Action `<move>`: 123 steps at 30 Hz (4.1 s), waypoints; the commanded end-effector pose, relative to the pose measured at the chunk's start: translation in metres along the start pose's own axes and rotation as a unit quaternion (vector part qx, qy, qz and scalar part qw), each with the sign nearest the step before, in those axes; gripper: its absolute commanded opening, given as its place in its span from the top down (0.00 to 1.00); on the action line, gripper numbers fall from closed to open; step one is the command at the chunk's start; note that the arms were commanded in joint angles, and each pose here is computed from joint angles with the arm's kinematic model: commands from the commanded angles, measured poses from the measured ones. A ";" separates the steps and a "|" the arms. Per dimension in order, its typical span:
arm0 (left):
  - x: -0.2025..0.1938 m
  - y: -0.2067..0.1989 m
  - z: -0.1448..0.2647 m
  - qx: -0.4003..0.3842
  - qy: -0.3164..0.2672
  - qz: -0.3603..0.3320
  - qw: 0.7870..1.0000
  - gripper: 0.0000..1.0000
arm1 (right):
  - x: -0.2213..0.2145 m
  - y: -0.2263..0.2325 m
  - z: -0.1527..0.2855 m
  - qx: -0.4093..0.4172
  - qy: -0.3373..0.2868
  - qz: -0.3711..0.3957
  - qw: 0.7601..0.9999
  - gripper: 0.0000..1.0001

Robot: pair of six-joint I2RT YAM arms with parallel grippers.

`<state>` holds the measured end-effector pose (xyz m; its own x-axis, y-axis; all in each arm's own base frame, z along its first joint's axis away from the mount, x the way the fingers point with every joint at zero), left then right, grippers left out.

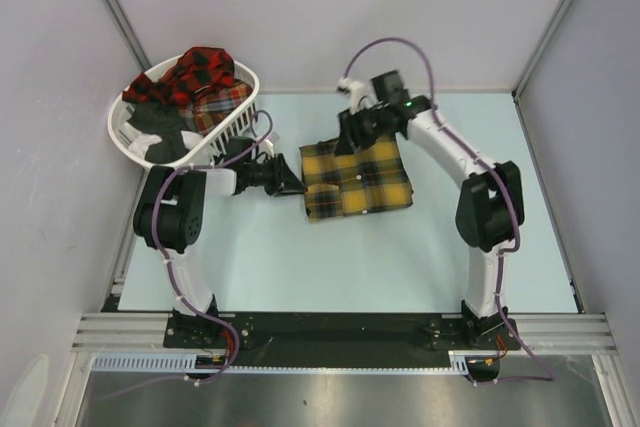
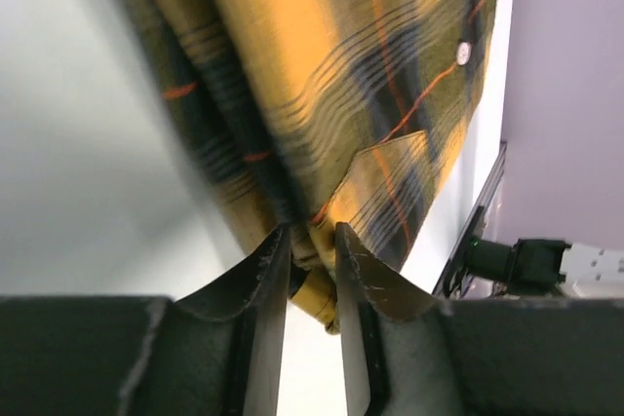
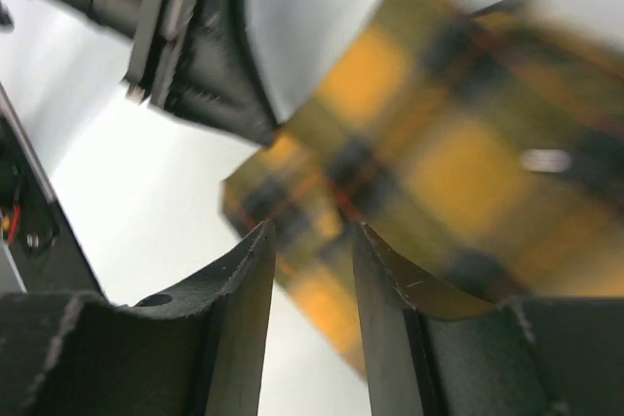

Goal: Fold and stack the long sleeve shirts
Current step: Fold the shirt

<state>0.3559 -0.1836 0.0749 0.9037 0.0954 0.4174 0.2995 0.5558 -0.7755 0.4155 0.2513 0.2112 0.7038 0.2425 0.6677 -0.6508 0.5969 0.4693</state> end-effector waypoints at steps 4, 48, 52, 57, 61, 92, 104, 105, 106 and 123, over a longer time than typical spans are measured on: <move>-0.002 0.004 0.033 0.023 -0.059 0.034 0.997 0.62 | -0.035 0.046 -0.044 -0.076 0.042 0.041 0.995 0.56; -0.003 -0.007 0.023 0.003 -0.089 0.048 0.995 0.52 | -0.059 0.092 -0.123 -0.231 0.072 0.141 0.960 1.00; -0.004 -0.015 0.010 -0.014 -0.079 0.049 0.996 0.54 | -0.054 0.089 -0.116 -0.230 0.069 0.130 0.962 1.00; -0.006 -0.003 0.002 0.005 -0.076 0.077 0.994 0.59 | -0.052 0.085 -0.110 -0.230 0.067 0.122 0.963 1.00; -0.005 -0.001 -0.001 0.005 -0.076 0.081 0.994 0.62 | -0.053 0.083 -0.107 -0.229 0.067 0.113 0.965 1.00; 0.001 0.002 -0.036 -0.026 -0.007 0.015 1.000 1.00 | -0.084 -0.068 0.074 -0.060 0.036 -0.183 0.981 0.57; -0.003 0.007 -0.035 -0.008 0.010 -0.005 1.000 1.00 | -0.123 -0.113 0.071 -0.023 0.037 -0.259 0.965 0.59; -0.002 0.007 -0.035 -0.008 0.010 -0.008 1.000 1.00 | -0.128 -0.113 0.070 -0.025 0.042 -0.263 0.964 0.59; -0.003 0.007 -0.035 -0.009 0.011 -0.009 1.000 1.00 | -0.129 -0.115 0.068 -0.028 0.041 -0.263 0.963 0.59; -0.006 0.005 -0.031 -0.008 0.022 -0.022 0.999 1.00 | -0.146 -0.129 0.043 -0.038 0.068 -0.258 0.963 0.67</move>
<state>0.3576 -0.2024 0.0391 0.9211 0.0695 0.3831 0.2794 0.5673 -0.7746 0.3821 0.0982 0.0842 0.9630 -0.0293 0.2679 -0.1604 0.7365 0.6571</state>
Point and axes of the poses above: each gripper's point midway between its finger pads, its own z axis back along the fingers, its own y axis along the line the jaws close on, x = y × z, the point moved 4 cm from there along z, back along the fingers, and after that the axes turned 7 degrees about -z, right-handed, at the moved point
